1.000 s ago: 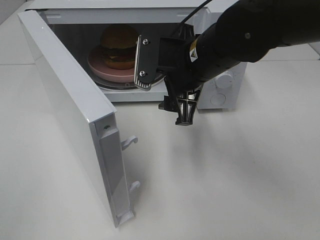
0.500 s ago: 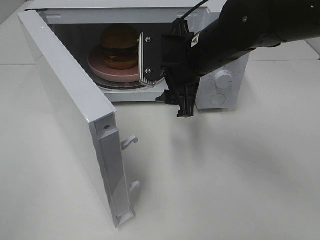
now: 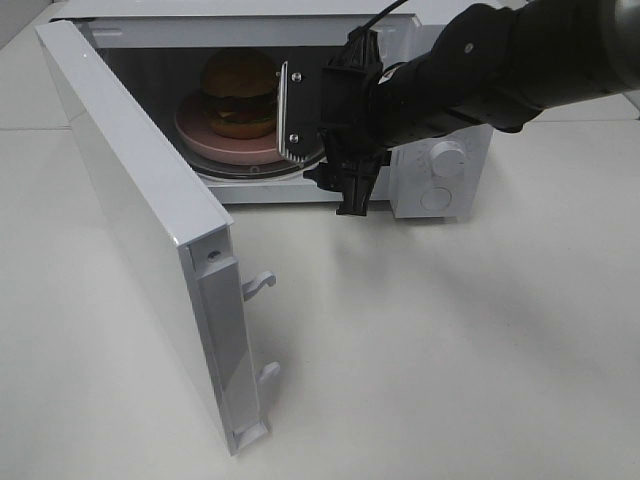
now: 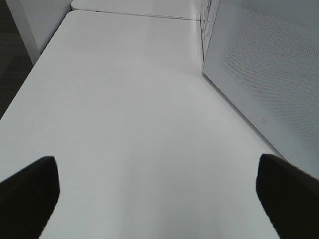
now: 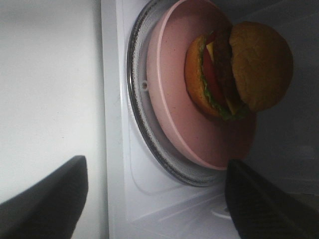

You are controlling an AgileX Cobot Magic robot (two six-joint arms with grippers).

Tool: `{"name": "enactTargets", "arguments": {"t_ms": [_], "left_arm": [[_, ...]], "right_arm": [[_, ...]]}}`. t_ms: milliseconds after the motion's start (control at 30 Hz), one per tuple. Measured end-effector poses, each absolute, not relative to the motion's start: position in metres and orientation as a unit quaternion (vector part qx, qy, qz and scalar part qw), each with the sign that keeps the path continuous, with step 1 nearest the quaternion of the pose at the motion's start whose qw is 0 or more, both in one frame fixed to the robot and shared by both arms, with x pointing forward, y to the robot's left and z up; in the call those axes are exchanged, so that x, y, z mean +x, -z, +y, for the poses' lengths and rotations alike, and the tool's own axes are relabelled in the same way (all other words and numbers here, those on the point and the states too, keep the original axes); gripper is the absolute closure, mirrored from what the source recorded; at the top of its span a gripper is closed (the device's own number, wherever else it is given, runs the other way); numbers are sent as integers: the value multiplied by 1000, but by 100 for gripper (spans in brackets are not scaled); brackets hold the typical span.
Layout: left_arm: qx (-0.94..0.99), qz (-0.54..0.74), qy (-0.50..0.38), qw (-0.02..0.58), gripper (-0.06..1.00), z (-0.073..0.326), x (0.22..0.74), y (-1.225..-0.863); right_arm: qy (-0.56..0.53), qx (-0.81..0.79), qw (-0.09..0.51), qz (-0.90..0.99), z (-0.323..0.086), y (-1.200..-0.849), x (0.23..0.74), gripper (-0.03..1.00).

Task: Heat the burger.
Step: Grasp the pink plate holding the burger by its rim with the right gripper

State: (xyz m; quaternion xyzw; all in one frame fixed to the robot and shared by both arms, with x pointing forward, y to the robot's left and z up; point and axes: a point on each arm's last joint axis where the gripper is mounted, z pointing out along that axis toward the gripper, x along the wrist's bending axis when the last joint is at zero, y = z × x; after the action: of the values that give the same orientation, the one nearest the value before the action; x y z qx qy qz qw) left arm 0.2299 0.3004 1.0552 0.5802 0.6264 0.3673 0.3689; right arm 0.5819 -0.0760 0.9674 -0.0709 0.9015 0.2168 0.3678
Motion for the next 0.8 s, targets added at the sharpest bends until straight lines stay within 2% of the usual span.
{"name": "enactTargets", "arguments": {"t_ms": [367,800], "left_arm": [[580,626,-367,369,-5,300,230,-1055],[580,626,-367,369,-5,300,230,-1055]], "right_arm": [[-203,-69,365,906,-65,-935,603,20],[-211,-68,362,906,-44,-917,633,20]]}}
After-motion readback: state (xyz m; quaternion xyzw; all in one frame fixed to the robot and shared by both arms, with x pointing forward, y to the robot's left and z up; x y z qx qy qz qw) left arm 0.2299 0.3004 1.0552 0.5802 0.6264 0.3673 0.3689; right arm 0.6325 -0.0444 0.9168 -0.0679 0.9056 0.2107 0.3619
